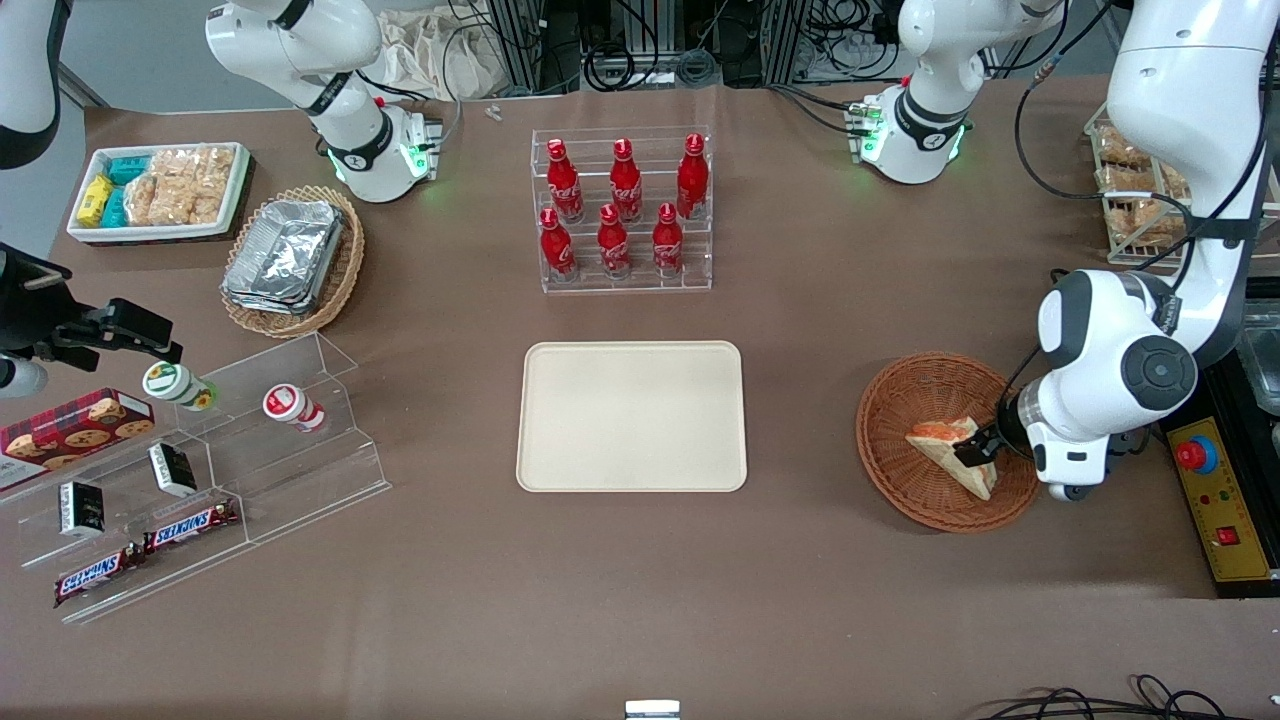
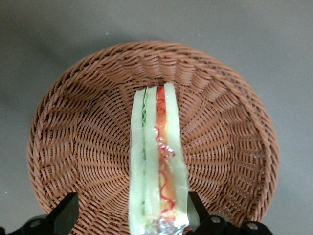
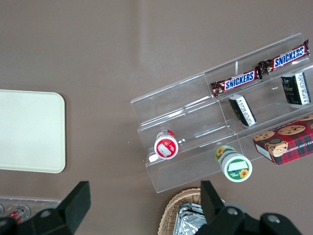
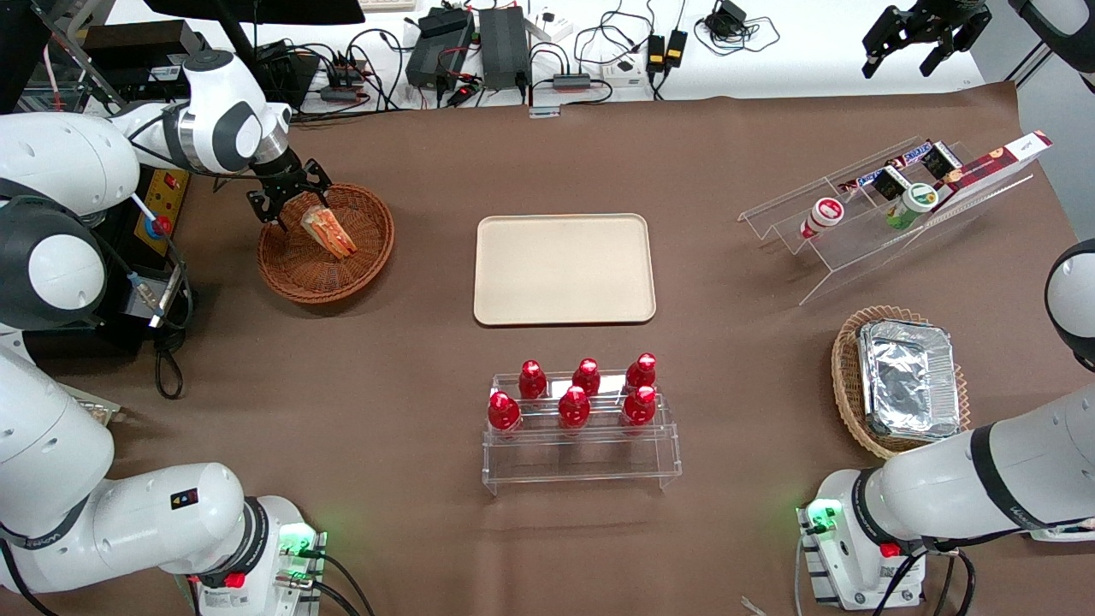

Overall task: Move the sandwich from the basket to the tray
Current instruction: 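Lower the open left gripper around the wrapped sandwich, then close the left gripper on the sandwich and lift it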

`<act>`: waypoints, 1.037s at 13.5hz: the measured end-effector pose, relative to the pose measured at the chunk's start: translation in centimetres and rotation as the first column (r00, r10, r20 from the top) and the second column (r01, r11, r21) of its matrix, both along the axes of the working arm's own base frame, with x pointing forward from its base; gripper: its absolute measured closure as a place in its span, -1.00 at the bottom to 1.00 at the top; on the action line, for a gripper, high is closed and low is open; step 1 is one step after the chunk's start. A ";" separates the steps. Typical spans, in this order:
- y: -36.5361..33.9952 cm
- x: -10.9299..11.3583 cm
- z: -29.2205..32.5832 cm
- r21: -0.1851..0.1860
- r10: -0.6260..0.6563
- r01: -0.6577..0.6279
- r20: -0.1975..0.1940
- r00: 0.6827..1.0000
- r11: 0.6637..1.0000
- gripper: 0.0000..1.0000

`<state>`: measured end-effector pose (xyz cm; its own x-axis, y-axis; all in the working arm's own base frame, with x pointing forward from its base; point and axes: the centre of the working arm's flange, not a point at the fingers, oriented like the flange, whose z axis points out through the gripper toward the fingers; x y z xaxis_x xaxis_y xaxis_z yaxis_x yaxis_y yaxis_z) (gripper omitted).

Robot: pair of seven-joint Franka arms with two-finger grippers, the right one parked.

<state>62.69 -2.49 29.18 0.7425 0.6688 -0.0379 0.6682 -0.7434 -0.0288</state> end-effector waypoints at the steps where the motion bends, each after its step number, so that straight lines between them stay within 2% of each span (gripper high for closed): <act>1: 0.0 0.3 0.5 0.001 0.014 -0.014 0.012 1.000 1.000 -1.00; 4: -0.1 0.7 0.9 0.003 0.039 -0.039 0.025 0.999 0.999 -1.00; 10: -0.8 0.2 -4.9 0.031 -0.002 0.004 -0.057 0.998 1.000 -1.00; 11: -0.8 0.2 -5.6 0.031 -0.005 0.007 -0.061 0.998 0.999 -0.99; 12: -0.9 0.3 -5.8 0.031 0.005 -0.003 -0.056 0.998 1.000 -0.84; 13: -0.9 0.5 -5.7 0.035 0.039 -0.038 -0.048 0.998 0.999 -0.84; 14: -0.9 0.8 -5.2 0.040 0.075 -0.074 -0.035 0.997 0.996 -0.67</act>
<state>63.53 -3.44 23.96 0.6891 0.7237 -0.0374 0.7197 -0.6895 -0.0815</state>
